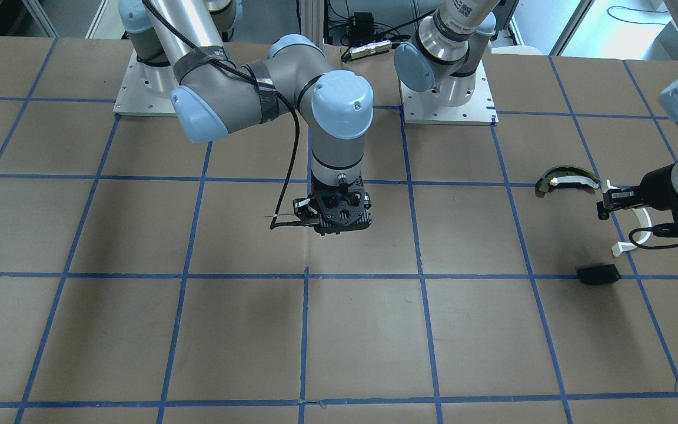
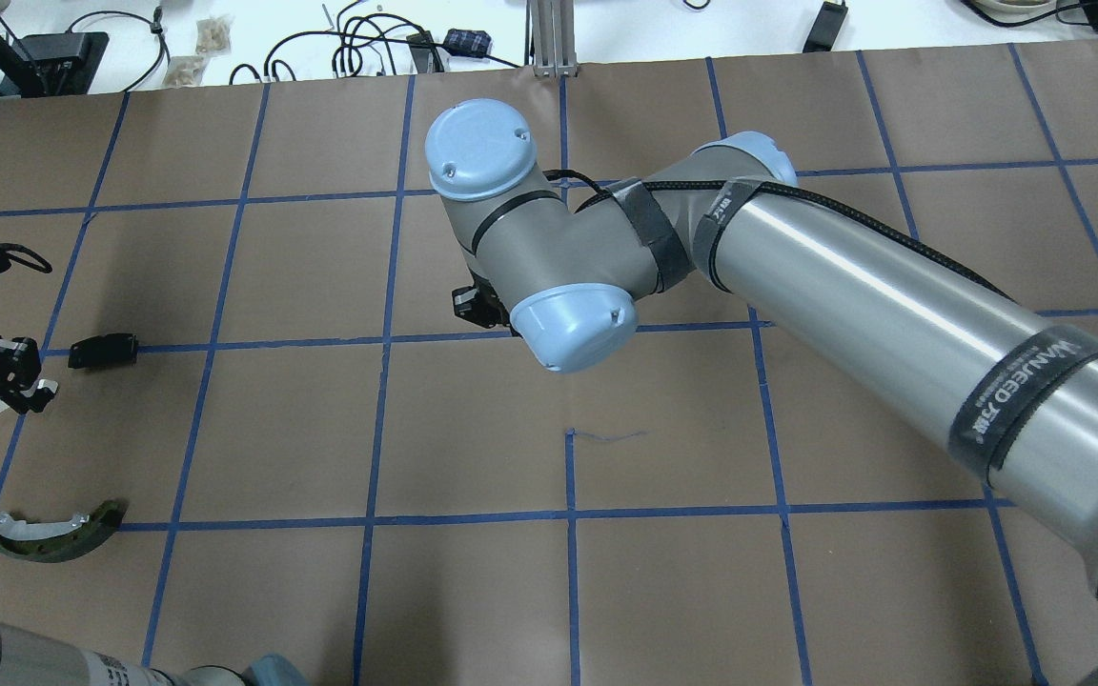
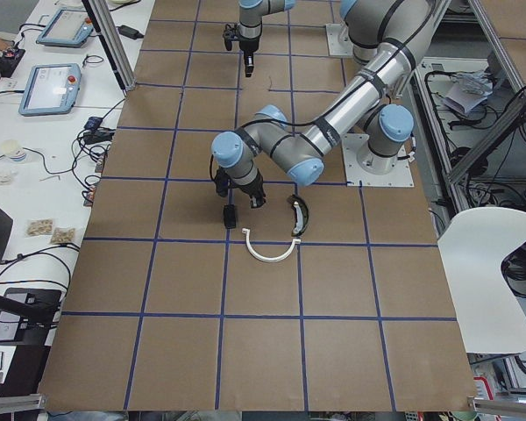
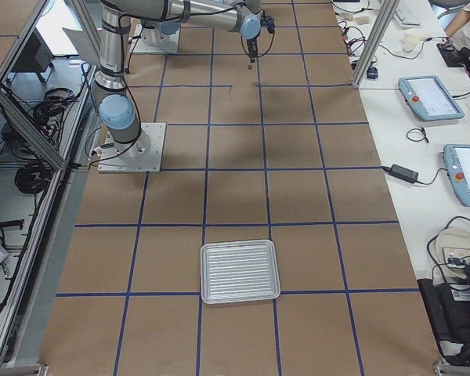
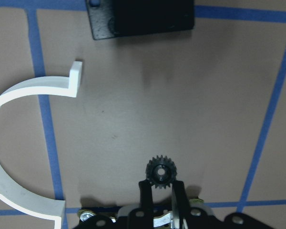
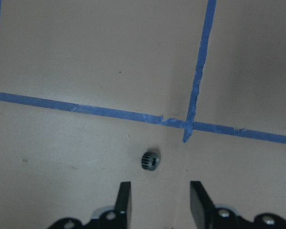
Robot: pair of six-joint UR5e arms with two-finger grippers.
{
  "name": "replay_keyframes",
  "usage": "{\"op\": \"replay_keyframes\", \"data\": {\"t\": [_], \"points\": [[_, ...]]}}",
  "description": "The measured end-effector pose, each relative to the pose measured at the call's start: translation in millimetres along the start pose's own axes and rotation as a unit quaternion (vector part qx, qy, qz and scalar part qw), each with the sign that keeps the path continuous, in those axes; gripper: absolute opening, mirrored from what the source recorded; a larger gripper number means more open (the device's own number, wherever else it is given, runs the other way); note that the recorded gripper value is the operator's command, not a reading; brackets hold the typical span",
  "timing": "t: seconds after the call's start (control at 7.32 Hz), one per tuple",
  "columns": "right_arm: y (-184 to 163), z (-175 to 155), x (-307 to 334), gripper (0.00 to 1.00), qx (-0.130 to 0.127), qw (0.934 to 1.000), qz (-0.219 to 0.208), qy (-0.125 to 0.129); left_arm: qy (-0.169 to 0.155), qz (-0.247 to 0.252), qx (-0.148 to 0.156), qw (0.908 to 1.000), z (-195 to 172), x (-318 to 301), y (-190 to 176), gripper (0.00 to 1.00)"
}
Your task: Place bearing gear from tray to pile
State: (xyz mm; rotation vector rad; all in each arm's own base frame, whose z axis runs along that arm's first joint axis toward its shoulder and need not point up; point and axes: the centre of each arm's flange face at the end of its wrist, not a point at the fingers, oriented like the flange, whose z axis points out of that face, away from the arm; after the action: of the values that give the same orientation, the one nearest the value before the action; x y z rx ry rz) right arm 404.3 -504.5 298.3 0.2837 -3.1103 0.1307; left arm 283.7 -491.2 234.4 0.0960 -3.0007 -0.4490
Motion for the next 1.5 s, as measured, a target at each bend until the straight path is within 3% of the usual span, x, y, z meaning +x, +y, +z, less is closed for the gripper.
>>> {"op": "replay_keyframes", "data": {"t": [0.27,0.41,0.55,0.82,0.96,1.09,1.5], "points": [[-7,-47,65,0.88,-0.012,0.9995,-0.027,-0.009,0.008,-0.012,-0.002,0.9999,26,-25,-8,0.0],[-6,-78,114,0.87,-0.019,0.9992,-0.032,-0.013,0.012,-0.016,-0.005,0.9998,34,-33,-9,0.09],[1,-110,162,0.87,-0.024,0.9993,-0.024,-0.014,0.015,-0.02,-0.008,0.9996,39,-36,-9,0.17],[20,-154,238,0.87,-0.029,0.9995,0.003,-0.012,0.025,-0.027,-0.016,0.9992,45,-35,-9,0.17],[27,-166,258,0.87,-0.028,0.9994,0.017,-0.011,0.031,-0.027,-0.02,0.999,47,-34,-8,0.86],[33,-174,265,0.87,-0.025,0.9993,0.027,-0.01,0.034,-0.025,-0.024,0.9988,49,-32,-9,1.0],[36,-193,267,0.84,-0.006,0.995,0.1,-0.007,0.027,-0.017,-0.023,0.9992,40,-25,-10,1.0]]}}
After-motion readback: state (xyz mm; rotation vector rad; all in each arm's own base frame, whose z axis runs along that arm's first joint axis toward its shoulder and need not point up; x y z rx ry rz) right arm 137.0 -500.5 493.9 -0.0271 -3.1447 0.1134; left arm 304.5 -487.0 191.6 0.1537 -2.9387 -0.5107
